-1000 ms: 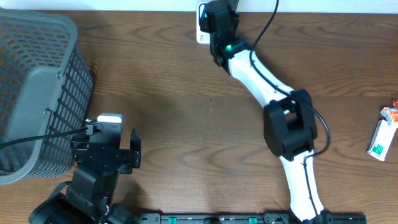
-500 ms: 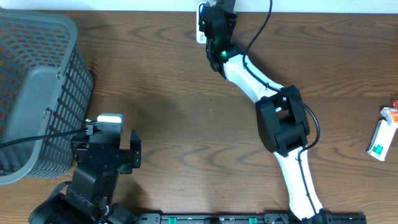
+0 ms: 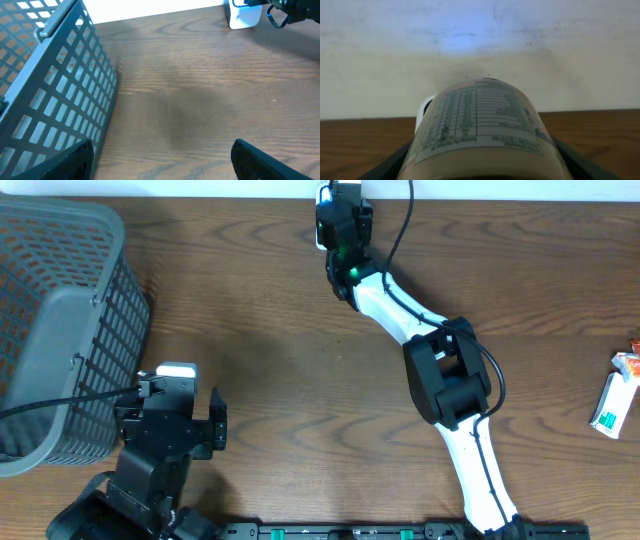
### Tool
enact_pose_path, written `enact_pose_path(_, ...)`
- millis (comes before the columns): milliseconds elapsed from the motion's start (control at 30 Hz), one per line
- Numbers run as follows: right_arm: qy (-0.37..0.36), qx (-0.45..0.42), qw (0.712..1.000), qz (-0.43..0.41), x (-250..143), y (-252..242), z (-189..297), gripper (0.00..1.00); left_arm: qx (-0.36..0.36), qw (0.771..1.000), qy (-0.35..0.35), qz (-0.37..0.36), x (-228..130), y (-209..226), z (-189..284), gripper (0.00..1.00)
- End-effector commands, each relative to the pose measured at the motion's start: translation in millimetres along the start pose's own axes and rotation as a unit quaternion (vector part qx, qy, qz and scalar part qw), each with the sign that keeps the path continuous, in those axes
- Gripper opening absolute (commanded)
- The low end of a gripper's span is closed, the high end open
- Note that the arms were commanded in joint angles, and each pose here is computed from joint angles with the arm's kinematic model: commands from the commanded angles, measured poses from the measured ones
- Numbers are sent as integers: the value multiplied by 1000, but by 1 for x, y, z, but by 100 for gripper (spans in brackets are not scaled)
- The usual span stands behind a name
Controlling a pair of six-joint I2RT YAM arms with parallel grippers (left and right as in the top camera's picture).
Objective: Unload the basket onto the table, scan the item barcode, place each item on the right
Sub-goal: 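Hold the bottle label in front of the scanner, then carry the bottle right and drop it at the table edge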
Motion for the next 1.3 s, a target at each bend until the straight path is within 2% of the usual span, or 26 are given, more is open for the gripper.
enact_pose_path(0,-3,-7,999,36,3,2,1,45,3,1000,-2,2,0,1,1,88)
enact_pose_path(333,24,-18,998,48,-6,3,5,44,3,1000,-2,2,0,1,1,88)
enact_pose_path(433,44,-61,993,89,-6,-7,14,43,3,1000,-2,2,0,1,1,88)
enact_pose_path(567,89,-71,983,141,-11,-19,25,40,3,1000,-2,2,0,1,1,88)
enact_pose_path(733,158,-125,961,187,-15,-61,44,38,3,1000,-2,2,0,1,1,88)
enact_pose_path(900,251,-166,927,224,-31,-109,71,40,3,1000,-2,2,0,1,1,88)
enact_pose_path(1100,386,-203,882,178,-85,-182,93,42,3,1000,-2,2,0,1,1,88)
enact_pose_path(1267,526,-179,831,39,-147,-242,118,42,3,1000,-2,2,0,1,1,88)
Point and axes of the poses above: each gripper's point midway between its finger pads, its own z axis back along the fingers, its own y axis along the line the jaws close on, x = y × z, the point moved 3 cm from there along z, back along the fingers, and after that the axes turned 15 degrees about z, right-handed, at the moved point
